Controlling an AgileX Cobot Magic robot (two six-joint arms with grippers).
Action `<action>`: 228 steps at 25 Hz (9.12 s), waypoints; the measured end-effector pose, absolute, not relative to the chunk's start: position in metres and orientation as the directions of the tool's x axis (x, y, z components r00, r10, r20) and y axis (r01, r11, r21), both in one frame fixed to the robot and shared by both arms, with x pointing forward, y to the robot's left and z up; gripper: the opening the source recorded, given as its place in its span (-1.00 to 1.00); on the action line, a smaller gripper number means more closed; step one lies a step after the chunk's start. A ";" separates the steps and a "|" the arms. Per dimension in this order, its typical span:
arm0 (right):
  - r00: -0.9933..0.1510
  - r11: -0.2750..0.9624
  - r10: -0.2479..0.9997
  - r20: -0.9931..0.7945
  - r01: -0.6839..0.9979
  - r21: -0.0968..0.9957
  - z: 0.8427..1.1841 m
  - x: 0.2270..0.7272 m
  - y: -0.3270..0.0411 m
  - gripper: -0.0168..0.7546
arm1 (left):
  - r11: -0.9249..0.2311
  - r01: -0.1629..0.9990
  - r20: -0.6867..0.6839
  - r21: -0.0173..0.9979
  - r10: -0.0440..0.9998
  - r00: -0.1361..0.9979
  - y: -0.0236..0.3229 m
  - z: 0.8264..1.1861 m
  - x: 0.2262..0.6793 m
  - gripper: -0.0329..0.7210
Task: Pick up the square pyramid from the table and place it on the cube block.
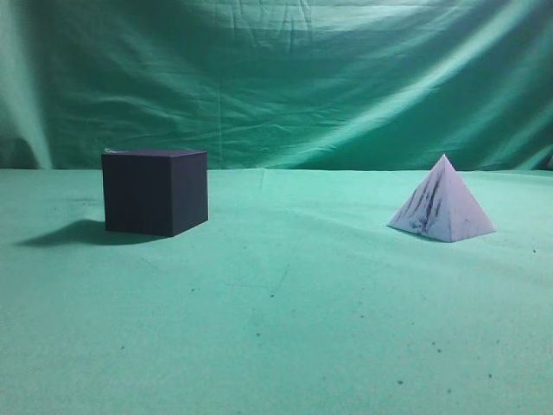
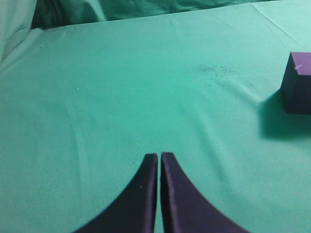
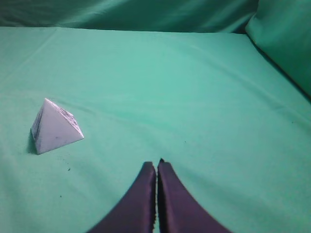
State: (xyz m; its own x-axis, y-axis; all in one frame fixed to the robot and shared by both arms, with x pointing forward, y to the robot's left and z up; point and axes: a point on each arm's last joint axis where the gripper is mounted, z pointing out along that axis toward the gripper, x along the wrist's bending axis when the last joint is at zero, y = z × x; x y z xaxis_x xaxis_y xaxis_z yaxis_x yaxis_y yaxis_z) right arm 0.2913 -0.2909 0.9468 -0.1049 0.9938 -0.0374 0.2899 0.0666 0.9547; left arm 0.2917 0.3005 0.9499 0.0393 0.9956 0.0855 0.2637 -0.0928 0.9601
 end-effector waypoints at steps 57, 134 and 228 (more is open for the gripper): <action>-0.603 0.542 0.789 0.117 0.773 0.331 0.999 0.526 -0.181 0.72 | -0.093 0.264 0.085 0.960 0.996 0.039 0.301 0.950 0.292 -0.91; -0.931 0.904 0.345 -0.116 0.296 0.310 1.039 0.547 0.044 0.03 | -0.093 0.264 0.085 0.960 0.996 0.039 0.301 0.950 0.292 -0.91; -0.357 0.123 0.932 -0.066 0.141 0.982 1.060 0.304 -0.274 -0.96 | -0.093 0.264 0.085 0.960 0.996 0.039 0.301 0.950 0.292 -0.91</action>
